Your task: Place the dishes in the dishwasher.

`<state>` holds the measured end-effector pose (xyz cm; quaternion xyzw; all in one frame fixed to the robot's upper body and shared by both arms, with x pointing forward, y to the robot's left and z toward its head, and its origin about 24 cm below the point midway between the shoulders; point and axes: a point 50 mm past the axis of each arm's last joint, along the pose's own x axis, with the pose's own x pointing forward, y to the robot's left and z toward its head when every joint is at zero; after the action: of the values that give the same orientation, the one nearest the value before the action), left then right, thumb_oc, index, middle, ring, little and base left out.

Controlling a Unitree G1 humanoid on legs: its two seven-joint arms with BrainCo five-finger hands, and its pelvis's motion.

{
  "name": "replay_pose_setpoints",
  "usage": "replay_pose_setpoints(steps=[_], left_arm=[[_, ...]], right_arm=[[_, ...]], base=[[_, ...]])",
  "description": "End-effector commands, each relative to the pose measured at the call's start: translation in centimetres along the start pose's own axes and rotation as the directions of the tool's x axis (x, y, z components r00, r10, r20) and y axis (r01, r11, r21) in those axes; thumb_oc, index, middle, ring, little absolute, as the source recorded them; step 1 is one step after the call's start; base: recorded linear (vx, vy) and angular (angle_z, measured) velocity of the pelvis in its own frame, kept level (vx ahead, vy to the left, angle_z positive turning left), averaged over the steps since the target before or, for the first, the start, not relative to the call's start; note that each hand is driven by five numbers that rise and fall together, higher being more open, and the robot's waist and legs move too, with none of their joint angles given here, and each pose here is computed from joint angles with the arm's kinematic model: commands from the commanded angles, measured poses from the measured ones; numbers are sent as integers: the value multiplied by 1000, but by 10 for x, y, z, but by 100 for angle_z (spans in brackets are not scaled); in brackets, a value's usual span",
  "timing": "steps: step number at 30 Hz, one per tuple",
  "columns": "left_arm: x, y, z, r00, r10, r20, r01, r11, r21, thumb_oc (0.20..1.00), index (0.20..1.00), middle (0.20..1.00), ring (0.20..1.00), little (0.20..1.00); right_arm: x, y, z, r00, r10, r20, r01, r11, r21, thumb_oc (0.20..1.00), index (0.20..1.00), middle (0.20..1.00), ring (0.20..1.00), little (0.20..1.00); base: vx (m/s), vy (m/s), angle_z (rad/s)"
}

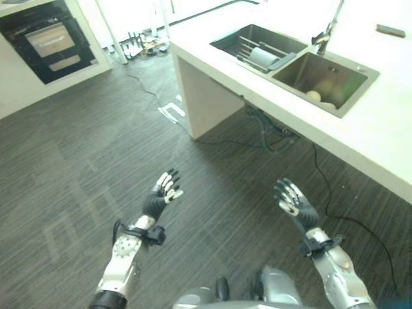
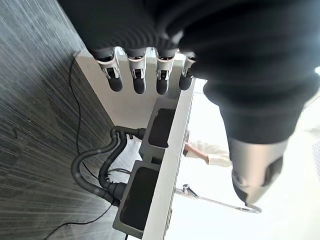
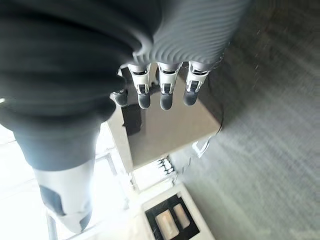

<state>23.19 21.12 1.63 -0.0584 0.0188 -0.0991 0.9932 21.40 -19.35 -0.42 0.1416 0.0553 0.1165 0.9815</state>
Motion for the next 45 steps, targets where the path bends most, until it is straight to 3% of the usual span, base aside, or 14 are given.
replay_pose_setpoints(steps=[1, 13, 23, 27, 35, 38, 45], left_arm=[[-2, -6, 19, 996, -25, 85, 20, 998, 58, 1000, 1000, 1000, 1000, 1000], [-1, -20, 12, 991, -84, 104, 83, 996, 15, 1000, 1000, 1000, 1000, 1000], [1, -19, 17, 988, -79, 135, 80, 997, -3, 1000, 1000, 1000, 1000, 1000], [16, -25, 20, 985, -133, 113, 126, 990, 67, 1000, 1000, 1000, 1000, 1000], [7, 0, 25, 993, 5, 117, -16, 996, 93, 1000, 1000, 1000, 1000, 1000], [4, 10, 30, 979, 127, 159, -135, 990, 43, 1000, 1000, 1000, 1000, 1000], [5, 15, 40, 934, 226, 277, -238, 971, 10, 1000, 1000, 1000, 1000, 1000]], right_arm=[[8, 4, 21, 991, 61, 115, -58, 998, -24, 1000, 1000, 1000, 1000, 1000], [10, -5, 23, 996, 6, 94, 1, 997, -79, 1000, 1000, 1000, 1000, 1000], [7, -16, 26, 996, -11, 85, 22, 991, -131, 1000, 1000, 1000, 1000, 1000], [-4, -20, 15, 995, -65, 79, 70, 996, -63, 1000, 1000, 1000, 1000, 1000], [4, 1, 9, 998, 13, 59, -11, 999, -44, 1000, 1000, 1000, 1000, 1000], [8, 5, 7, 999, 29, 25, -28, 998, -56, 1000, 1000, 1000, 1000, 1000], [1, -13, -18, 990, -77, -118, 67, 994, -89, 1000, 1000, 1000, 1000, 1000]], base=[[279, -45, 1], [233, -53, 10], [232, 473, -49], [174, 601, 10], [24, 287, -61], [-5, 132, -30], [8, -30, 16]])
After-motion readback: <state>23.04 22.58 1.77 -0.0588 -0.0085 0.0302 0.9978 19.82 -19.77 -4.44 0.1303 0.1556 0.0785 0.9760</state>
